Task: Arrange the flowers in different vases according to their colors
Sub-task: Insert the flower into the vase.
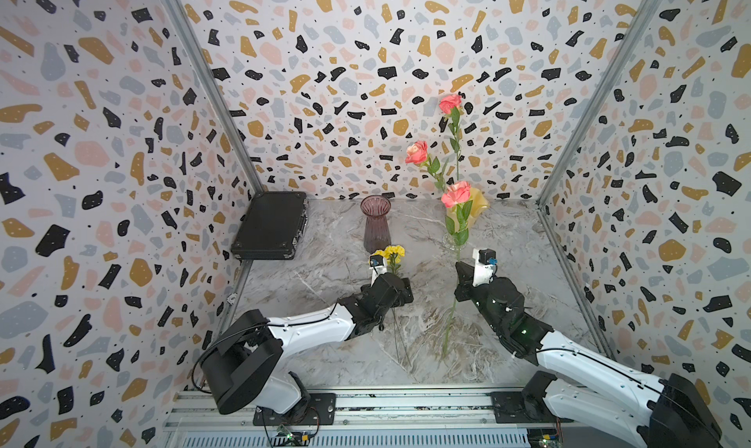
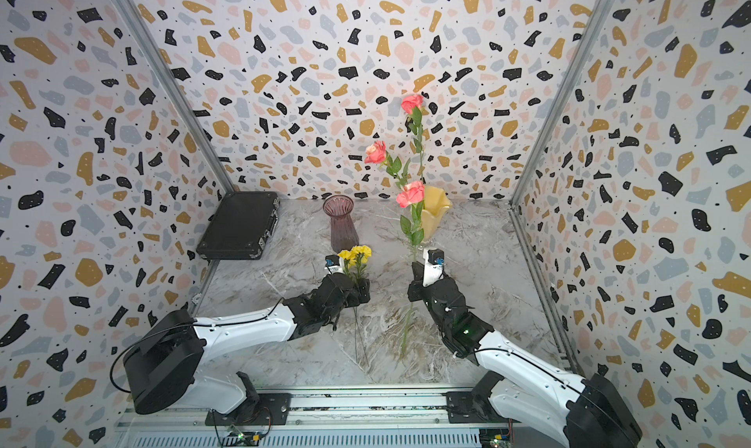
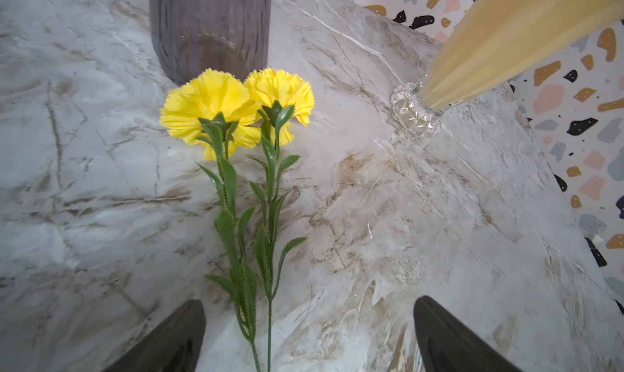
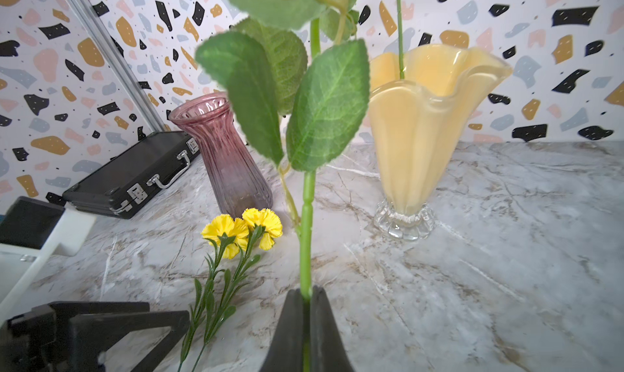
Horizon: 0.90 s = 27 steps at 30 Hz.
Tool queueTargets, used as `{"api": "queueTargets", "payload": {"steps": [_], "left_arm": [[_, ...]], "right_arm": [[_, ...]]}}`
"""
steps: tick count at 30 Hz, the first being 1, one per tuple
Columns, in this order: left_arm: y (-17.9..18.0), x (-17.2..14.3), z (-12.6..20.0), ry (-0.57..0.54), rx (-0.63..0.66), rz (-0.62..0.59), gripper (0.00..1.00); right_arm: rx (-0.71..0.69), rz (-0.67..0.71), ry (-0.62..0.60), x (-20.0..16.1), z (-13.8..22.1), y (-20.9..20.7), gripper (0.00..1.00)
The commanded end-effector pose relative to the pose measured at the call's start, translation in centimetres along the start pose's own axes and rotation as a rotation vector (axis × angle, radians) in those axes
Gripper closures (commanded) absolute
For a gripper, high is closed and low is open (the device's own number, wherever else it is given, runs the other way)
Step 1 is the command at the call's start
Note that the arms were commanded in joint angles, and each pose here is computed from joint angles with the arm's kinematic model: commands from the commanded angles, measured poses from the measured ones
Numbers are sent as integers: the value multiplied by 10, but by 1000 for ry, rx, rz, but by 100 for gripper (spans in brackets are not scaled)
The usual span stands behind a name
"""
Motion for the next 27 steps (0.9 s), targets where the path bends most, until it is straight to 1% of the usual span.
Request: {"api": "queueTargets", "payload": {"steps": [1,5,7,10,13,15,18,20,22,23,25,27], "left_arm": [[2,3,1,-10,41,45,1],[5,5,7,-34,32,60,0],[8,7,9,-61,38,64,1],[13,9,14,-100,39,80,0],[16,11,19,-129,32,108,1],[22,13,21,-155,54,129,1],[41,17,29,-230,182,201,1],[60,19,38,-312,304,252,0],[81,18,49,-396,434,332,0],[90,17,54,-436,474,378,0],[98,16,58,-478,502,405,0],[99,15,59,-486,497,405,0]], "right_arm": [[-42,36,-31,8,5,-5,100],[-15,65,-51,20,7,0,100],[-52,75,-87,24,7,-4,100],[-142,53,-128,34,8,-12,100],[-183,55,-145,54,8,-12,100],[-195,76,-170,72,6,-8,100],[-224,138,-216,104,4,-3,100],[-258,201,-247,127,5,-1,100],[-304,234,-283,147,3,-1,100],[-320,240,-299,158,2,-2,100],[-340,237,-324,174,-2,-4,100],[-356,225,-348,189,-8,-7,100]]}}
Point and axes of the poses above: each gripper's point midway between its finger pads, its own z axis back along the fingers, its own y axis along the line the jaws close on, x = y × z, the point moved 7 cm from there along z, back along the fingers, and after that the axes turned 3 degrees about z, right-handed, at the moved point
